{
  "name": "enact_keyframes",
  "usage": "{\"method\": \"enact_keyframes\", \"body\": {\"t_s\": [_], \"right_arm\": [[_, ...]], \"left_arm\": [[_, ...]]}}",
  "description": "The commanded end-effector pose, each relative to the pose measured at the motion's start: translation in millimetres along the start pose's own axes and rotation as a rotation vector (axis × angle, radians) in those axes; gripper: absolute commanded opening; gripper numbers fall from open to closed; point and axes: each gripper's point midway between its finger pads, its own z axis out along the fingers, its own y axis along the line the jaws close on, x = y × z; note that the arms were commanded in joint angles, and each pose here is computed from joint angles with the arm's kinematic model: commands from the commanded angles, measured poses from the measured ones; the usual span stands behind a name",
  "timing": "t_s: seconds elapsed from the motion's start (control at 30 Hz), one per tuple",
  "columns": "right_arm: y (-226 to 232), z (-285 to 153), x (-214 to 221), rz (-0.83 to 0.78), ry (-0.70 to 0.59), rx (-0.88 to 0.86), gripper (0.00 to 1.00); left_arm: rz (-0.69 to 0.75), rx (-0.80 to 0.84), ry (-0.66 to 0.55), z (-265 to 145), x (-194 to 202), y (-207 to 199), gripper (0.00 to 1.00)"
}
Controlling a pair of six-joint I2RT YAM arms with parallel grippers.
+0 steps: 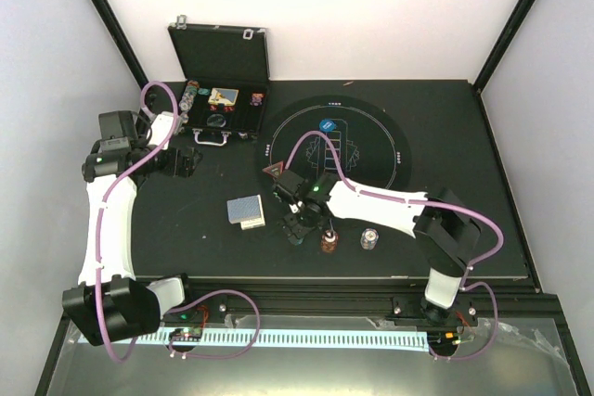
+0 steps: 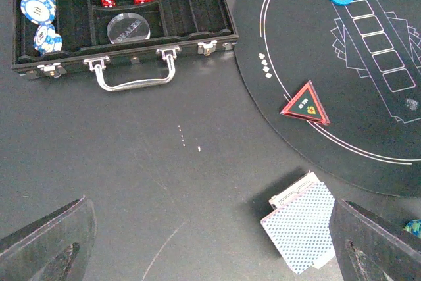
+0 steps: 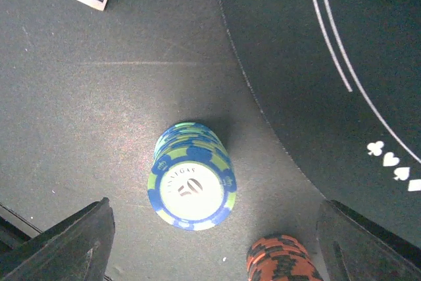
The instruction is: Distribute texas hold em gaming equipment
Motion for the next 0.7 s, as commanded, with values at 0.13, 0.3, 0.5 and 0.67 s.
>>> {"method": "enact_keyframes", "body": {"t_s": [0.13, 0.3, 0.5, 0.67], "right_arm": [[17.1, 12.0, -4.0, -0.040, 0.025, -0.030, 0.86], [20.4, 18.7, -1.2, -0.057, 0.042, -0.015, 0.81], [16.8, 25.1, 2.0, -0.057, 0.053, 0.015, 0.74], [14.2, 28.0, 2.6, -0.057, 0.055, 0.030, 0.68]], "left_arm": [[0.028, -0.014, -0.015, -12.7, -3.9, -1.9, 0.99], [0.032, -0.018, -0.017, -14.0, -3.9, -1.3, 0.99], [0.029, -0.018, -0.019, -14.2, -4.8, -0.5, 0.99], [0.029, -0.019, -0.021, -14.7, -5.7, -0.3, 0.99]]}}
